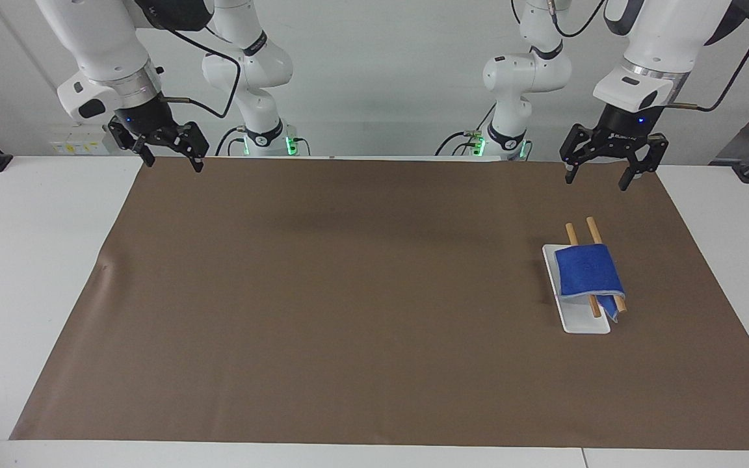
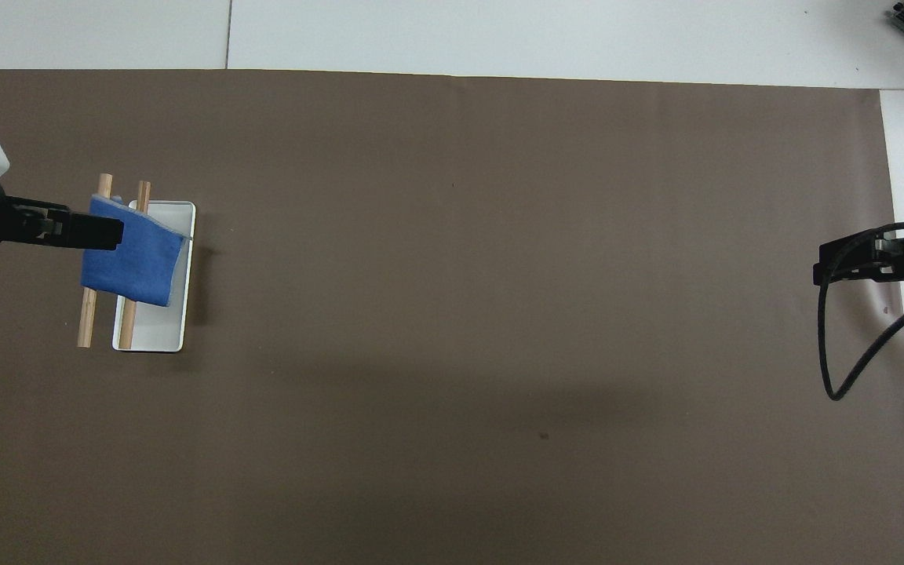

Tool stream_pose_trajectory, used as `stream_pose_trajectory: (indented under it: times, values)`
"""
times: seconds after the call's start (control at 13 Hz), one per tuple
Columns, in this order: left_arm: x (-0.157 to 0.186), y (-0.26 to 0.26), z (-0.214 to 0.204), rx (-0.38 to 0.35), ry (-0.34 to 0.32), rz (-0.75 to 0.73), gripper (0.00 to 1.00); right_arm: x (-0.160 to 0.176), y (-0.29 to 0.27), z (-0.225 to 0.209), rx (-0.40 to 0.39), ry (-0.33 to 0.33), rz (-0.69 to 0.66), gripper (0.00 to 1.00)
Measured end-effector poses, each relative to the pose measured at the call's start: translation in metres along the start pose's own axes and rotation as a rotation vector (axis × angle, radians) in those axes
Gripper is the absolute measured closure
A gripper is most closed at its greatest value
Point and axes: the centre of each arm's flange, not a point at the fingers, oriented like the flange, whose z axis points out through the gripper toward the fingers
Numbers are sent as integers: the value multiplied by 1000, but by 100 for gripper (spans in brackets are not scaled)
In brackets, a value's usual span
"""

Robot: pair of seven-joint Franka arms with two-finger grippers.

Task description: Right arm passes towel to left arm to hang

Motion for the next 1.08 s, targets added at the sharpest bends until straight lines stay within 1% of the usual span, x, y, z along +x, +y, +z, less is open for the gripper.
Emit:
stream_pose_trajectory:
  times: [0.08,0.15,0.31,0.85,1.0,1.08]
  values:
    - [-1,-1,-1,-4,-32,-1,0,0,0,0,0,0,0,0]
    - [-1,-1,-5,-7,-50,0,0,0,0,0,0,-1,0,0]
    - [0,1,-11,-11,-70,7,0,0,0,0,0,-1,0,0]
    - [1,-1,-13,-14,-85,5,0,0,0,0,0,-1,0,0]
    - [3,-3,-7,-18,-104,3,0,0,0,0,0,-1,0,0]
    - [2,-6,-3,-20,-127,-2,0,0,0,0,0,-1,0,0]
